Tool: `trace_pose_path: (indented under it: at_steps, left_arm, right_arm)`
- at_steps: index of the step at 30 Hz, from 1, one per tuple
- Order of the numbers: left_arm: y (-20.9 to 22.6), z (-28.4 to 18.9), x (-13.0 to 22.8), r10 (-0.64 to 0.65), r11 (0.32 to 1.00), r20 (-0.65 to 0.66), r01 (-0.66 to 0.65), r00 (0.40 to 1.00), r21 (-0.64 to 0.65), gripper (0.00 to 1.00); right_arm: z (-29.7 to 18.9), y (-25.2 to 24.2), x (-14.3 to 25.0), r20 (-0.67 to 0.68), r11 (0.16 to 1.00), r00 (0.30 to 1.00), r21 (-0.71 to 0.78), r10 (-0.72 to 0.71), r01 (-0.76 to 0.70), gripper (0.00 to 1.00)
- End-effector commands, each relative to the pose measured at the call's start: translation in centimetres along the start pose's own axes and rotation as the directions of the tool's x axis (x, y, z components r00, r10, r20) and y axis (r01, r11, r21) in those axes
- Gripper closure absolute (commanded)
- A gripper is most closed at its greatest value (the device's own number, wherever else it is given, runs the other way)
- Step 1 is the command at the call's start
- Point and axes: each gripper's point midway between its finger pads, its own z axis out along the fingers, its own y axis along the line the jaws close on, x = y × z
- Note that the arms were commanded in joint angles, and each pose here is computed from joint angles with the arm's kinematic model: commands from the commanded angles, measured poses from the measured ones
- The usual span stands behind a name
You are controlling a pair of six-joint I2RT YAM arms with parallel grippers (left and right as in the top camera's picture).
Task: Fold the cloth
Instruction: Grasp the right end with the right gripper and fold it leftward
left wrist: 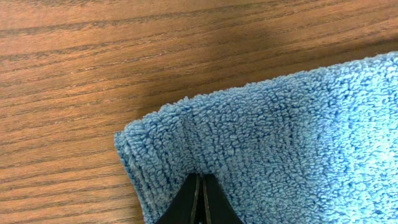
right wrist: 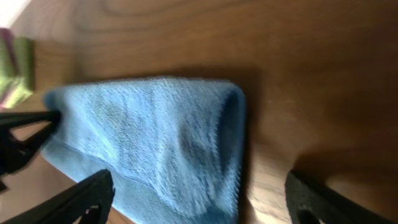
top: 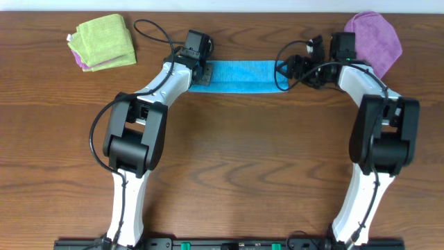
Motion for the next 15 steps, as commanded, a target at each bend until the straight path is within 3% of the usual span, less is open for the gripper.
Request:
trace_pose_path:
  at_steps: [1, 9, 15]
  left_arm:
    - [-0.8, 2.3, 4.8, 0.002, 0.999, -0.131, 0.003, 0.991, 0.037, 0.94]
    - [-0.8, 2.3, 4.8, 0.003, 0.999, -0.131, 0.002, 0.991, 0.037, 0.94]
    - [-0.8, 2.3, 4.8, 0.003, 0.999, -0.131, 0.002, 0.991, 0.037, 0.94]
  right_arm:
    - [5.2, -2.8, 6.9, -0.184, 0.986, 0.969, 0.030, 0.165, -0.162, 0.14]
    - [6.3, -2.3, 8.2, -0.214, 0.991, 0.968, 0.057, 0.130, -0.120, 0.18]
    - [6.1, -3.0, 8.0, -0.206, 0.990, 0.970, 0.083, 0.133, -0.118, 0.36]
